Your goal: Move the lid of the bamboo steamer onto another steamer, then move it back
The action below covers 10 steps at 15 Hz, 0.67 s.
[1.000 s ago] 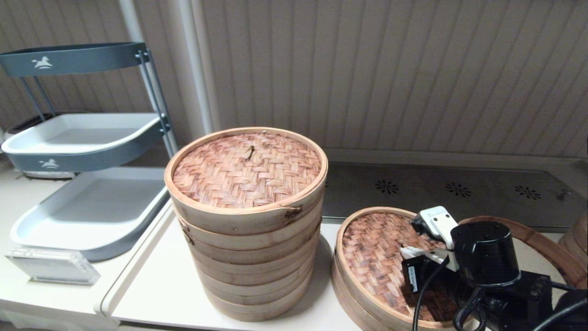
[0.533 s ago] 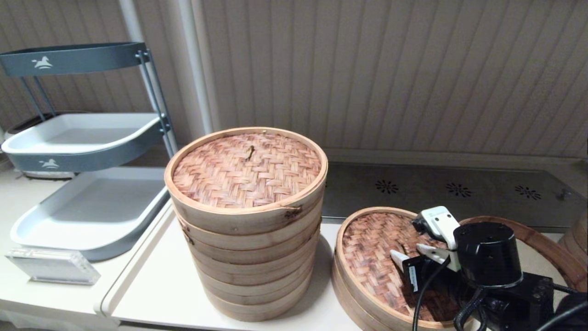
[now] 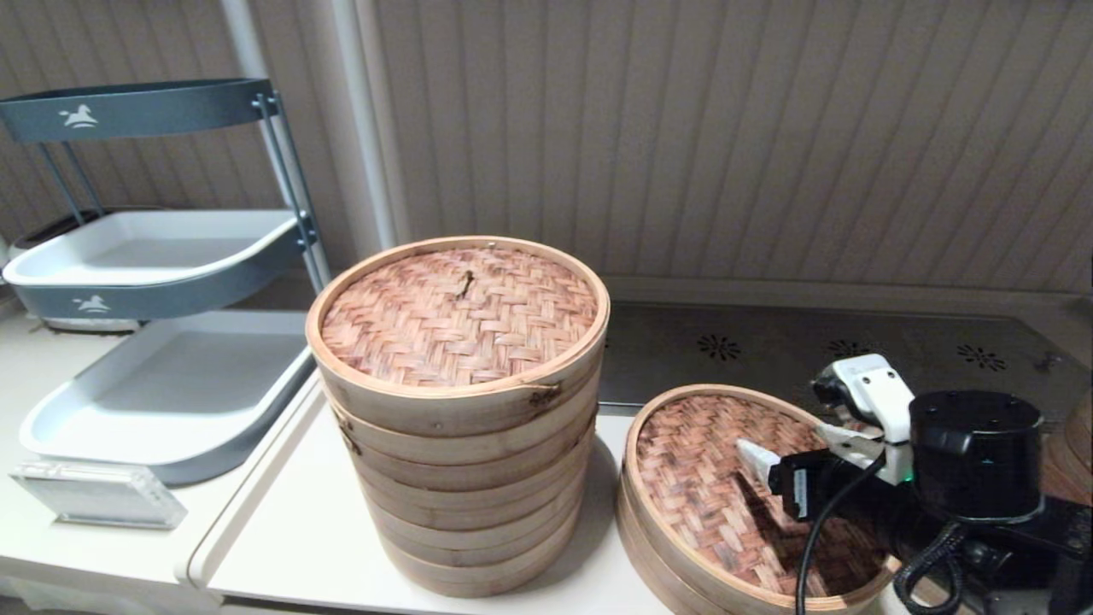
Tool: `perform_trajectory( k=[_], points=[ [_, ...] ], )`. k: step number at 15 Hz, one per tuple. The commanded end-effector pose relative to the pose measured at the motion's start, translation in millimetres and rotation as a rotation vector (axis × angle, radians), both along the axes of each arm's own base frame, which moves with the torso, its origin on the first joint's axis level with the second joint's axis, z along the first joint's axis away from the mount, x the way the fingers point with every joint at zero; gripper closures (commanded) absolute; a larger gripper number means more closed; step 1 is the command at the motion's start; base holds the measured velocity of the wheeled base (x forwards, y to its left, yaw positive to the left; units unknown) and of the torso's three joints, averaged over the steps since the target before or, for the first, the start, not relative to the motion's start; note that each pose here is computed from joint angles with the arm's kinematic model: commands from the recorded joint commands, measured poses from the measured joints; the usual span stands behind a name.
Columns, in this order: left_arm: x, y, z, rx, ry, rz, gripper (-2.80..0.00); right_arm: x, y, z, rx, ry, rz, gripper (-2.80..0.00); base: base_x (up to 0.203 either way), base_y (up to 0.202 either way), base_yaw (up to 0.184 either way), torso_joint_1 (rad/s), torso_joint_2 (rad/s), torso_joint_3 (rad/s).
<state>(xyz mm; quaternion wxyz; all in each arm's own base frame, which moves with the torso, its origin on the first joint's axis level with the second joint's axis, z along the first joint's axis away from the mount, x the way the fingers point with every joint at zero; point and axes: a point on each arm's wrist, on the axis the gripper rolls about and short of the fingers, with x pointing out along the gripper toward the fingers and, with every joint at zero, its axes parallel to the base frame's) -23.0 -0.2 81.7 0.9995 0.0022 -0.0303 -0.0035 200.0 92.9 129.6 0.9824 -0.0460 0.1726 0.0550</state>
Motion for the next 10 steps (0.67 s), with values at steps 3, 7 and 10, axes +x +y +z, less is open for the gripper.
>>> perform_trajectory(
  k=[3, 7, 10],
  points=[
    [2, 0, -7, 0.0, 0.022, 0.001, 0.0, -32, -23, 40, 0.045, -0.1, -0.036, -2.8, 0.0, 0.0, 0.0, 0.0, 0.0, 0.0],
    [2, 0, -7, 0.0, 0.021, 0.002, 0.0, -68, -44, 70, 0.059, -0.132, -0.063, -2.8, 0.0, 0.0, 0.0, 0.0, 0.0, 0.0],
    [2, 0, -7, 0.0, 0.021, -0.001, 0.0, -85, -58, 75, 0.053, -0.123, -0.114, 0.0, 0.0, 0.0, 0.0, 0.0, 0.0, 0.0]
  ],
)
